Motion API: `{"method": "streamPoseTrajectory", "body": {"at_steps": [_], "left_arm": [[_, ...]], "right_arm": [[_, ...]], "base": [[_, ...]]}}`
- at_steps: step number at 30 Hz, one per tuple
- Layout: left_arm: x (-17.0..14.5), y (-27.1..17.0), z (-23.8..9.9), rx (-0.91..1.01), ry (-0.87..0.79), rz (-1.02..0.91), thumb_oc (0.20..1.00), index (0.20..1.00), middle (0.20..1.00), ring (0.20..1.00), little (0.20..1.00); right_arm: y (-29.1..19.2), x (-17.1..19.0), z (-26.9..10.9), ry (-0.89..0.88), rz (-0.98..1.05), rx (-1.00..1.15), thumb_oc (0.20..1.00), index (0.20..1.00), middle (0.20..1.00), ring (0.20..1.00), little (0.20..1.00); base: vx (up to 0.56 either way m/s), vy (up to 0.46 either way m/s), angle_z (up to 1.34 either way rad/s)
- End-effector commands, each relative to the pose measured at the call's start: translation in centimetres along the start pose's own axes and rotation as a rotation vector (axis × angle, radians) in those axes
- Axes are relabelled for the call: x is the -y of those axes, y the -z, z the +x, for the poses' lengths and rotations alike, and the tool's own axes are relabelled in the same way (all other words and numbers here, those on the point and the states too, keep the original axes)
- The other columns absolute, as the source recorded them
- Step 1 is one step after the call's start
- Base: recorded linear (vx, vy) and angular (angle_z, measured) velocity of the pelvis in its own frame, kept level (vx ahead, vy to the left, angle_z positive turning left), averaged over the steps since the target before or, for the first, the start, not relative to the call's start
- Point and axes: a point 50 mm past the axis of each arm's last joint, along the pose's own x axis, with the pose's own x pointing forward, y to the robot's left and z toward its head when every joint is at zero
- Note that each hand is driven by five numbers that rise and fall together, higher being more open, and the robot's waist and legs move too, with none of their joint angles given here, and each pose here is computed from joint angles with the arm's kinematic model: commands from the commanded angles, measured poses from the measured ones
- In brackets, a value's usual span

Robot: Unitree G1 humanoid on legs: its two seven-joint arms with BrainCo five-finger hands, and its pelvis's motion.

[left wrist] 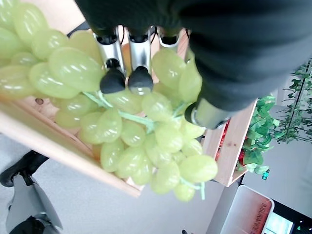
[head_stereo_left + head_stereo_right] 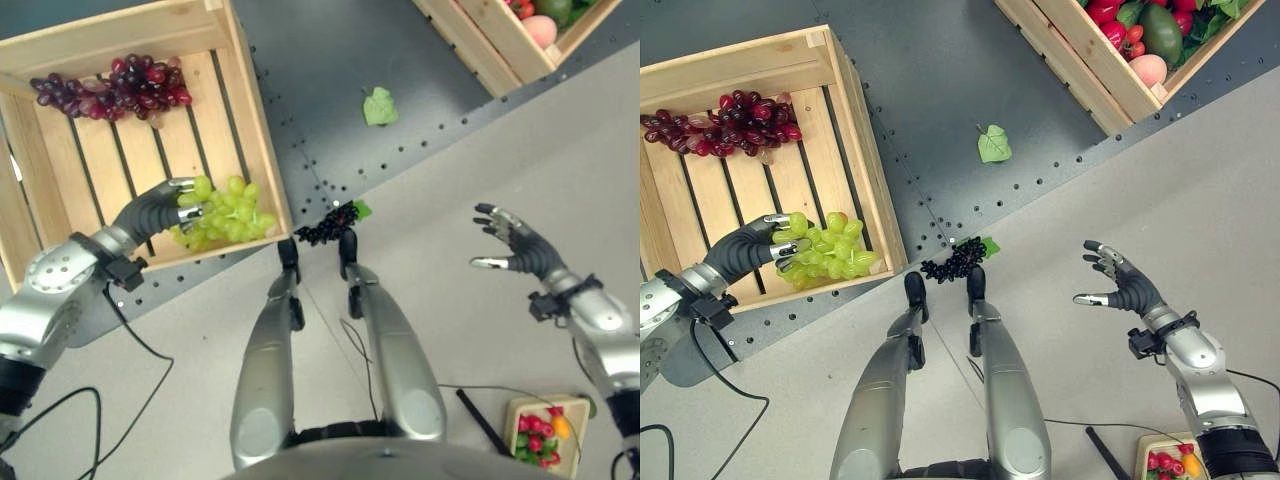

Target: Pick up the fruits from the basket on one side to the basket on the other side

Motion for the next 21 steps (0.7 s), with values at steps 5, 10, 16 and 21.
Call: {"method": "streamPoseTrajectory", "body": {"at_steps": [5, 10, 16, 21], "left_arm": [[2.0, -3.7, 1.0, 0.259, 0.143, -0.067, 0.2, 0.2, 0.2, 0.2, 0.2], [2.3, -4.2, 1.3, 0.271, 0.188, -0.065, 0.2, 0.2, 0.2, 0.2, 0.2], [3.2, -4.9, 1.7, 0.298, 0.26, -0.081, 0.2, 0.2, 0.2, 0.2, 0.2], [3.9, -5.9, 2.1, 0.338, 0.308, -0.073, 0.2, 0.2, 0.2, 0.2, 0.2]], "right_arm": [[-2.4, 0.8, 0.9, -0.093, -0.195, 0.058, 1.0, 1.0, 1.0, 1.0, 1.0], [-4.0, 0.2, 2.1, -0.19, -0.274, 0.101, 1.0, 1.0, 1.0, 1.0, 1.0], [-6.1, -0.9, 3.0, -0.248, -0.26, 0.196, 1.0, 1.0, 1.0, 1.0, 1.0], [-6.1, -1.7, 3.4, -0.274, -0.245, 0.211, 1.0, 1.0, 1.0, 1.0, 1.0]], "base": [[0.0, 0.0, 0.0], [0.0, 0.0, 0.0], [0.0, 0.0, 0.0], [0.0, 0.0, 0.0]]}}
